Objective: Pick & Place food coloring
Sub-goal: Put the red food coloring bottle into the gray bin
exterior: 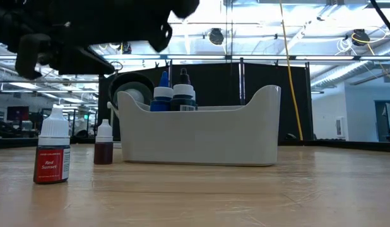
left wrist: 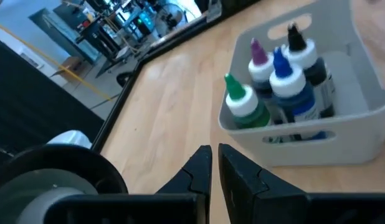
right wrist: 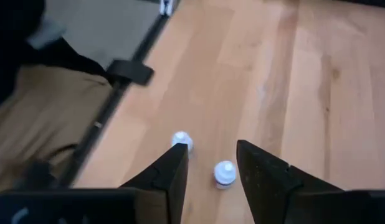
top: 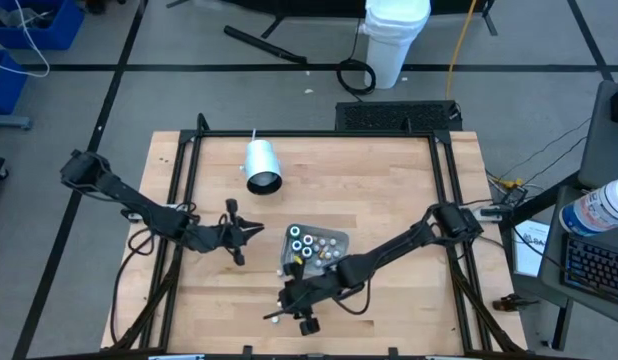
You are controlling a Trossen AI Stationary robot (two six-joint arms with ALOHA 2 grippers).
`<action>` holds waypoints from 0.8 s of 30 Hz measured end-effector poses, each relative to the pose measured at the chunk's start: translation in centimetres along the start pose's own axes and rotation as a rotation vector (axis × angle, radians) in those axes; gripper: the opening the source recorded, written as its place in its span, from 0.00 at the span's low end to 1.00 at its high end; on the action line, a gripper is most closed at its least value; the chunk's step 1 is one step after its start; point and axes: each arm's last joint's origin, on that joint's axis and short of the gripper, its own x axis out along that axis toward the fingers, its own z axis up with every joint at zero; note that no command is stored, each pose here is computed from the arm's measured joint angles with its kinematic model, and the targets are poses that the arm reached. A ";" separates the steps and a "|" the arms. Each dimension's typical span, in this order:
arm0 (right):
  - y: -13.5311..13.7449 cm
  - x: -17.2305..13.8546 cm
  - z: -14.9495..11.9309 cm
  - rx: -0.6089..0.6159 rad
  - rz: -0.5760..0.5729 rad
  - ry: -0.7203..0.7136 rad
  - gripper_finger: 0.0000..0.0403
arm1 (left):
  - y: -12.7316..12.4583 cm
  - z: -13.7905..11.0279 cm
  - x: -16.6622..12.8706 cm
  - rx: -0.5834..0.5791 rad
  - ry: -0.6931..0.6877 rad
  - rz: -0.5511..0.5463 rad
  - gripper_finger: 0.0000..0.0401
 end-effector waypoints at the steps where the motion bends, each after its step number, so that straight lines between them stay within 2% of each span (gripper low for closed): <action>1: 0.0 0.3 -0.2 -0.008 0.001 0.003 0.33 | 0.1 0.1 -0.1 -0.007 -0.008 -0.001 0.09; 11: 0.2 1.2 -0.6 -0.072 -0.018 -0.027 0.40 | 0.2 0.2 -0.2 -0.021 -0.024 -0.035 0.09; 19: 0.5 1.7 -1.3 -0.106 -0.010 -0.112 0.39 | 0.2 0.2 -0.2 -0.030 -0.022 -0.030 0.09; 24: 0.4 2.0 -2.5 -0.101 -0.105 -0.117 0.40 | 0.2 0.2 -0.2 -0.035 -0.022 -0.030 0.09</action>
